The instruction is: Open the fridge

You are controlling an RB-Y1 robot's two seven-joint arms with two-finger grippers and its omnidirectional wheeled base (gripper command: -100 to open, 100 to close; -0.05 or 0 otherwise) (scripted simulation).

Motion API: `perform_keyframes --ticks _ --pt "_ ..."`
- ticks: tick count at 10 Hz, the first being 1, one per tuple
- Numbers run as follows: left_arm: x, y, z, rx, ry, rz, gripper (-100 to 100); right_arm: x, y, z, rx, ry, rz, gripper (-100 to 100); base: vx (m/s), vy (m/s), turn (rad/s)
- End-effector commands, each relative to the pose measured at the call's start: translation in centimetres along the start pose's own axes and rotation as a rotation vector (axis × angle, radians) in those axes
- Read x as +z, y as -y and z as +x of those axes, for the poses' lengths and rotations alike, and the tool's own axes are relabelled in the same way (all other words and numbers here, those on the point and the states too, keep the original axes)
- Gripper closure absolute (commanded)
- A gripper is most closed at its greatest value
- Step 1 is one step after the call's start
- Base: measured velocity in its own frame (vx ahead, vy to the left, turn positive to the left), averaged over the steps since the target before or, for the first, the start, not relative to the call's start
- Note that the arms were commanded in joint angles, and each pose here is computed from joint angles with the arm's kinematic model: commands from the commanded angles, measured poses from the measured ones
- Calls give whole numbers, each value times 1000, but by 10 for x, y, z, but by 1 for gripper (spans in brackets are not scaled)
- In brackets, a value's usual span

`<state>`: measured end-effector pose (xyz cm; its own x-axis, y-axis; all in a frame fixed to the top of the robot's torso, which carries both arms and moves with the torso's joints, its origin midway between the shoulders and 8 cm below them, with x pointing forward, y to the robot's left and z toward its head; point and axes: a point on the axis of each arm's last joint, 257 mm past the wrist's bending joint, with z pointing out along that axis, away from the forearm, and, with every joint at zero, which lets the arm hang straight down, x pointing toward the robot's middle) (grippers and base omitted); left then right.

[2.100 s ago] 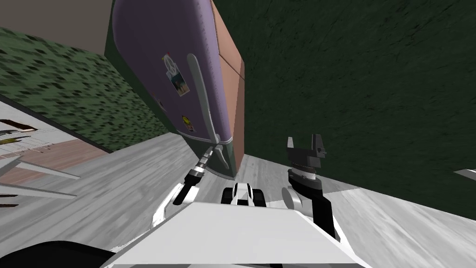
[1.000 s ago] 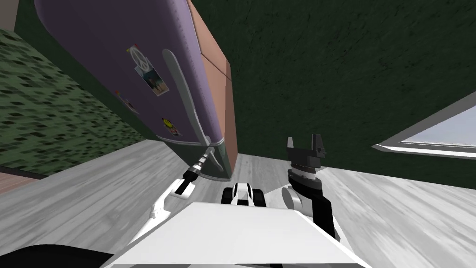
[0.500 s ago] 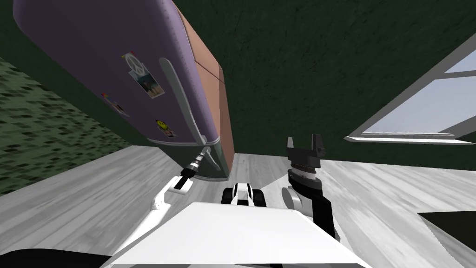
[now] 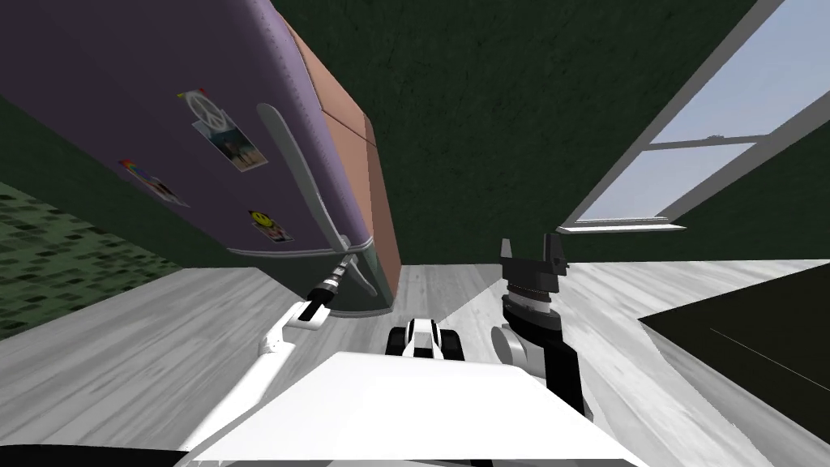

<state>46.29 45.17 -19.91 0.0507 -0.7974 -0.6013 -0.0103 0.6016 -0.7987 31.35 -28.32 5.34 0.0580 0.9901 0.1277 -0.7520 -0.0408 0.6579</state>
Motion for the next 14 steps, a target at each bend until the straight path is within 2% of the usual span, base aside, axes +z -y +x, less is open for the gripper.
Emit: perform_keyframes --ticks 1,2,3,4,5,6,7,8,9,11,12,13,14 --pt "9 -19 -30 -8 55 -35 -100 0 0 0 0 0 0 0 -105 -36 -265" --pt "7 -28 -30 -9 55 -52 -100 0 0 0 0 0 0 0 -84 -38 -130" --pt "14 -30 -53 -15 94 -54 -100 0 0 0 0 0 0 0 -97 -49 -267" --pt "11 -40 -52 -17 94 -73 -100 0 0 0 0 0 0 0 -86 -33 -144" --pt "16 -46 -75 -27 134 -83 -100 0 0 0 0 0 0 0 -85 -46 -242" --pt "15 -52 -75 -28 134 -94 -100 0 0 0 0 0 0 0 -78 -35 -131" --pt "14 -46 -73 -21 130 -86 -100 0 0 0 0 0 0 0 -30 -8 -1" --pt "11 -40 -52 -17 94 -73 100 0 0 0 0 0 0 0 51 23 315" --pt "3 -44 -29 -11 54 -84 100 0 0 0 -1 0 0 0 147 52 415" --pt "7 -28 -30 -9 55 -52 100 0 0 0 -1 0 0 0 95 36 64" --pt "1 -21 -7 -4 17 -41 100 0 0 0 -1 0 0 0 89 48 246" --pt "2 -16 -8 -3 17 -30 100 0 0 0 -1 0 0 0 80 31 153" --pt "-7 -13 15 -2 -20 -28 100 0 0 0 -1 0 0 0 98 47 255"
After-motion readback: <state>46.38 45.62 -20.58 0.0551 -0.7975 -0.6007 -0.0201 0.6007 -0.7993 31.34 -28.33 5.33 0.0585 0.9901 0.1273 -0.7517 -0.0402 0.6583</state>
